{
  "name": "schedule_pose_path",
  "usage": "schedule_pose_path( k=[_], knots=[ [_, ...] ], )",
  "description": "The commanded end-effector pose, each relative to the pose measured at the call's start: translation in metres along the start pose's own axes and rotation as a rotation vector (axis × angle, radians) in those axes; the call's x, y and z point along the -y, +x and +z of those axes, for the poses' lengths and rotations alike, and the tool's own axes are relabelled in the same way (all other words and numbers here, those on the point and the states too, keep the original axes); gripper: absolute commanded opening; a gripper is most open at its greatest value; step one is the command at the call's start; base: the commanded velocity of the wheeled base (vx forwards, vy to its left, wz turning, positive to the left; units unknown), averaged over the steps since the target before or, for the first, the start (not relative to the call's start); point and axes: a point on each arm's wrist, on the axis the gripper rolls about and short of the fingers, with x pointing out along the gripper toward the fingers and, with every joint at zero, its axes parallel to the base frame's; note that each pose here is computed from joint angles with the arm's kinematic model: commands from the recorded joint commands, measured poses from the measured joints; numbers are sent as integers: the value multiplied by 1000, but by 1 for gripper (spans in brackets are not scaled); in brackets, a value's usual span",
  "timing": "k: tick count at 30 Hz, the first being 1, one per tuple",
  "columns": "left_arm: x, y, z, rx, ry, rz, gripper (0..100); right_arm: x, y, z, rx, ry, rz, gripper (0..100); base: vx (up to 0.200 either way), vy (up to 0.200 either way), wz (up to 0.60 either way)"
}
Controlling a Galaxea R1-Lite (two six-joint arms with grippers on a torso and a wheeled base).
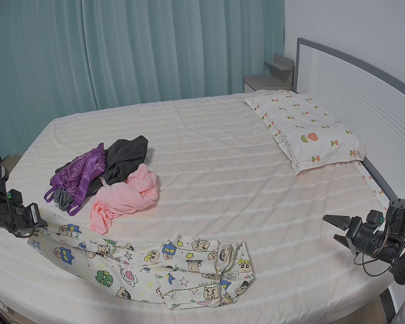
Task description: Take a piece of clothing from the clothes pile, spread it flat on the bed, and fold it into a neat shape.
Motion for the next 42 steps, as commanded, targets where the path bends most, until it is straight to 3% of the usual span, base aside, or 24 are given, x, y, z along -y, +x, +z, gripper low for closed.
schedule_pose_path(
  k=[1,2,3,6,14,20,31,32,42],
  knots=[
    [76,-6,-22,0,38,-11,0,0,-3,-2,0,-1,1,100,0,0,0],
    [104,-4,-32,-5,55,-32,0,0,-3,-2,0,-1,1,100,0,0,0],
    [104,-4,-32,-5,55,-32,0,0,-3,-2,0,-1,1,100,0,0,0],
    [156,-3,-60,-43,123,-124,0,0,-3,-2,-1,0,0,100,0,0,0],
    [241,37,-106,-58,191,-127,0,0,-2,-2,-4,-1,1,100,0,0,0],
    [282,53,-123,-58,181,-212,0,0,-2,-3,-5,0,0,100,0,0,0],
    [302,62,-138,-82,203,-244,0,0,-2,-3,-6,-1,0,100,0,0,0],
    [303,63,-140,-86,206,-244,100,0,-2,-3,-8,-1,1,100,0,0,0],
    [304,60,-155,-120,223,-236,100,0,-2,-3,-6,-1,0,100,0,0,0]
  ],
)
